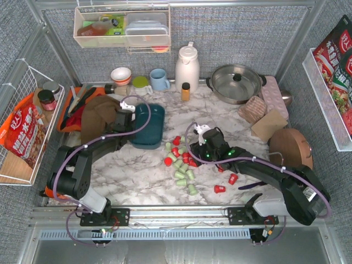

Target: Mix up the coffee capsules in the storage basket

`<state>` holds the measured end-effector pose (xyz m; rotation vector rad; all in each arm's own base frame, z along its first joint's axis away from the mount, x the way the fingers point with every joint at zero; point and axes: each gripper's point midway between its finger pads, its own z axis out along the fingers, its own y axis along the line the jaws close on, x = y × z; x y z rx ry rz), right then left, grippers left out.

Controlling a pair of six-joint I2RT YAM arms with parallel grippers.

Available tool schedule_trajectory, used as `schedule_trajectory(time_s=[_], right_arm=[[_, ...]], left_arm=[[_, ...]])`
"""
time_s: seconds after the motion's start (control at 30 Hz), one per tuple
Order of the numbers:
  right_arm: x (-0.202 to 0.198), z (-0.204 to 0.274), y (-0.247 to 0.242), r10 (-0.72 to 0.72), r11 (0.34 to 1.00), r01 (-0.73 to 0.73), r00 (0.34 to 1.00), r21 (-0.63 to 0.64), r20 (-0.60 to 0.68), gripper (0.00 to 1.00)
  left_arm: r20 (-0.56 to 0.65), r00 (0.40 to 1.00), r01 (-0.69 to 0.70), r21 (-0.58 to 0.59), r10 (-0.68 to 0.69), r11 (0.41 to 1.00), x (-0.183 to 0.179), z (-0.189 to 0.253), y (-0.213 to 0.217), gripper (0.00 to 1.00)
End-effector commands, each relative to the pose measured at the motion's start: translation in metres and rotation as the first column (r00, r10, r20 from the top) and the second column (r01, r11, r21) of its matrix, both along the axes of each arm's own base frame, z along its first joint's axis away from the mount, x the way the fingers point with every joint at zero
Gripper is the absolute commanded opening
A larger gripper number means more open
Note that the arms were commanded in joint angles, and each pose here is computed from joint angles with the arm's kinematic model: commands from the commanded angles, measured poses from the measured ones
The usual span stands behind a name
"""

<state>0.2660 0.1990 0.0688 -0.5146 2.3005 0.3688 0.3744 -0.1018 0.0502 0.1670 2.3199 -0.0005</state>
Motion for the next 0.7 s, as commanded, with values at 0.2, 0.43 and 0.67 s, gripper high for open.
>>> schedule_trajectory(time_s=[0.2,0.43,0.67], right_arm=[[0.0,-0.004,0.014,0.138,0.986,-0.139,0.99,-0.091,-0.017,0.59],[-0.004,-0.002,0.026,0.25,0.961,-0.249,0.968,-0.124,-0.007,0.59],[-0.007,-0.009,0.02,0.294,0.931,-0.293,0.955,-0.218,-0.029,0.6]], left_arm=[[0.03,0.997,-0.066,0.061,0.065,0.996,0.002,0.004,0.016,0.26],[0.074,0.997,-0.013,-0.013,0.014,1.0,0.003,0.011,0.002,0.33],[0.095,0.992,-0.086,-0.011,0.087,0.996,0.007,0.027,0.01,0.51]])
